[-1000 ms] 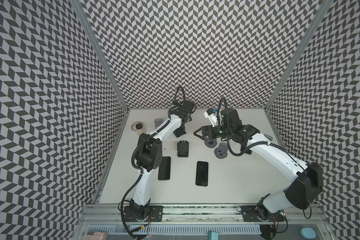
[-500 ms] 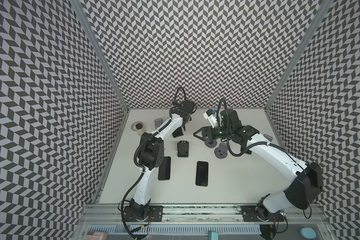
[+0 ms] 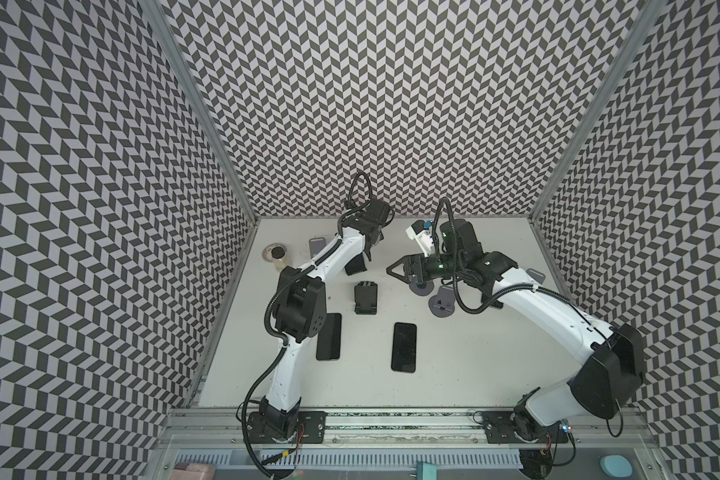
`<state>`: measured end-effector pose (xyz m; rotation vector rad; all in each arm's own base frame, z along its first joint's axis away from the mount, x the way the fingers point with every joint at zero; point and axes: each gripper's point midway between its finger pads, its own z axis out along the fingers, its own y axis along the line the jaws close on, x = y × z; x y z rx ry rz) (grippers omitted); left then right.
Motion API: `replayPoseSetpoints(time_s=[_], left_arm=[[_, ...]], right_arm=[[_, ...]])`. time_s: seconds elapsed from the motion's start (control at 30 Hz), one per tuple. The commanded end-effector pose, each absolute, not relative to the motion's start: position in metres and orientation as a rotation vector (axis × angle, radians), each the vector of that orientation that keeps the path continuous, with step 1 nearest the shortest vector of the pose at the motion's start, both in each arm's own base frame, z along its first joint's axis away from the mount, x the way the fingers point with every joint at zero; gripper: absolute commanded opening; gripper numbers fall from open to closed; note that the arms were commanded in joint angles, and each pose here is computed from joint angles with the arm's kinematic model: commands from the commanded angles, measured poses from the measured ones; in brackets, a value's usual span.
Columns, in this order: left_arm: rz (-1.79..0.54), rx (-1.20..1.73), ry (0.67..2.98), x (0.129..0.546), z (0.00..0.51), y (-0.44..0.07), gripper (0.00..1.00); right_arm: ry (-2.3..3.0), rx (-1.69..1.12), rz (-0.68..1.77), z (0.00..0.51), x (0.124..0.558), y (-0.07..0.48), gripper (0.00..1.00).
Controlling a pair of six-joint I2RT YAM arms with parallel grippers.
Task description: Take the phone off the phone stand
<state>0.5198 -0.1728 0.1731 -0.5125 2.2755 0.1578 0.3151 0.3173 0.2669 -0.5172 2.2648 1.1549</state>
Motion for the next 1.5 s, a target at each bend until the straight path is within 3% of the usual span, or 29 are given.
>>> replayPoseSetpoints(time_s=[0.0,0.5,1.47], left_arm=[[0.167,-0.529,2.202,0.515,0.205,-0.164,1.00],[0.202,-0.520,2.250,0.513,0.183,-0.137,1.00],[0.191,-0.387,2.304,0.532,0.155,-0.145,0.97]], right_arm=[[2.199,-0.541,1.187,0.281,0.312,0.322,0.83],[2.222,-0.545,1.194,0.274,0.311,0.325,0.83],[2.254,-0.540,1.193,0.263,0.315,0.328,0.83]])
